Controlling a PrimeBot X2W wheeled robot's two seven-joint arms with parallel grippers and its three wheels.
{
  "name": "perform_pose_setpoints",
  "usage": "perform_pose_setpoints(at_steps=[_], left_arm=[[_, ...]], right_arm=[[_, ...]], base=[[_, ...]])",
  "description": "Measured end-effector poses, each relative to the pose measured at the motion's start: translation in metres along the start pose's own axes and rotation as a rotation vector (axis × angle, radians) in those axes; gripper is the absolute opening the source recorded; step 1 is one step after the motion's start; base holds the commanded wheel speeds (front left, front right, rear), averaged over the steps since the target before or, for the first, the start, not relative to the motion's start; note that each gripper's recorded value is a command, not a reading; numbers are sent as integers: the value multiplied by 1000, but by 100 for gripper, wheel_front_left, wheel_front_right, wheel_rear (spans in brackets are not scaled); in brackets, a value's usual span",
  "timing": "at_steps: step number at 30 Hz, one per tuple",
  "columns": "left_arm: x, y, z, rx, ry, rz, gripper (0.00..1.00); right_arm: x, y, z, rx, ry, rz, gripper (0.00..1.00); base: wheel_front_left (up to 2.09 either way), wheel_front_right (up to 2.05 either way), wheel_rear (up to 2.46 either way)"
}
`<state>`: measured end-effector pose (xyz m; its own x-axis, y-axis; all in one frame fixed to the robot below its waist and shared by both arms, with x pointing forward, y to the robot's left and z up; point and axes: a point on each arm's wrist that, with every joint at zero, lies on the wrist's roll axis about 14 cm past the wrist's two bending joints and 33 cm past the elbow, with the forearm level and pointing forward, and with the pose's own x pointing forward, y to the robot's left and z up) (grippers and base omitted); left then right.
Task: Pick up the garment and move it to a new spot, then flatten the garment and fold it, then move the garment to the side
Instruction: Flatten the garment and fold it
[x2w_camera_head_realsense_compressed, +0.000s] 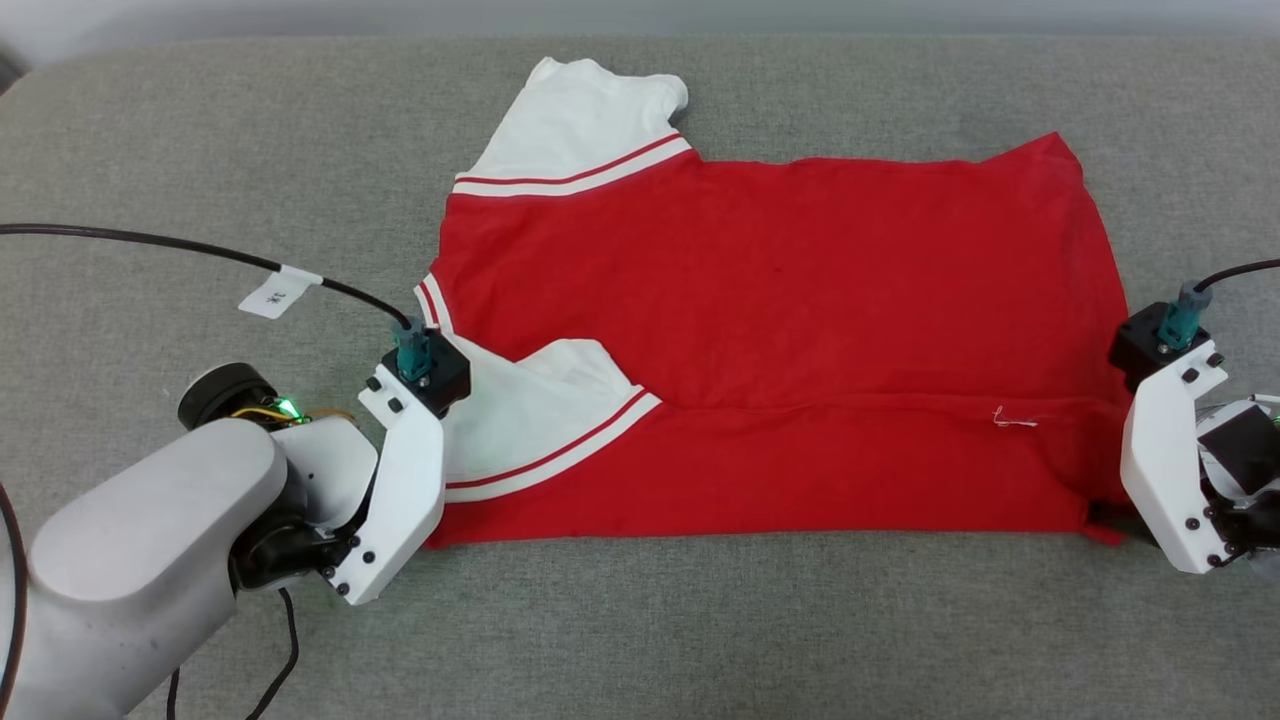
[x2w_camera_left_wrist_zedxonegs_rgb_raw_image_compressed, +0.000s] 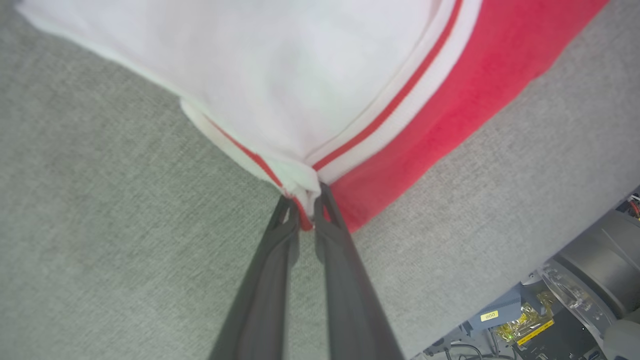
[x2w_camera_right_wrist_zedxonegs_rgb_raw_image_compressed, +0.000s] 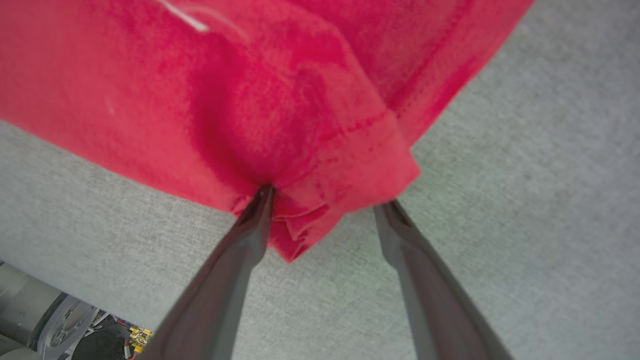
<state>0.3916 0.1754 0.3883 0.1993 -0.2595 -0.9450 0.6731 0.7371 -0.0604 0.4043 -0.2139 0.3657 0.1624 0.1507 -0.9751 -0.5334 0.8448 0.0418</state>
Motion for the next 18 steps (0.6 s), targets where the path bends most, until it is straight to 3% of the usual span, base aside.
perform_pose_setpoints(at_steps=[1, 2, 3, 4, 13, 18], left_arm=[[1, 1, -1, -3, 4, -1, 0], [1, 1, -1, -5, 3, -1, 0], [2, 1, -1, -5, 2, 0, 0], [1, 1, -1, -8, -1, 0, 0], [-14, -2, -3, -26, -50, 24, 0], [-27, -14, -14, -26, -63, 20, 0]], right_arm=[[0, 1, -1, -4, -1, 0, 100], [0, 1, 0, -8, -4, -1, 79], [-1, 1, 0, -9, -12, -2, 11], [-2, 2, 0, -6, -19, 2, 0], [-37, 12, 6, -31, -166, -2, 0], [-61, 18, -16, -42, -198, -4, 0]], base=[[0, 0, 0], [0, 0, 0], [0, 0, 0], [0, 0, 0], [0, 0, 0], [0, 0, 0]])
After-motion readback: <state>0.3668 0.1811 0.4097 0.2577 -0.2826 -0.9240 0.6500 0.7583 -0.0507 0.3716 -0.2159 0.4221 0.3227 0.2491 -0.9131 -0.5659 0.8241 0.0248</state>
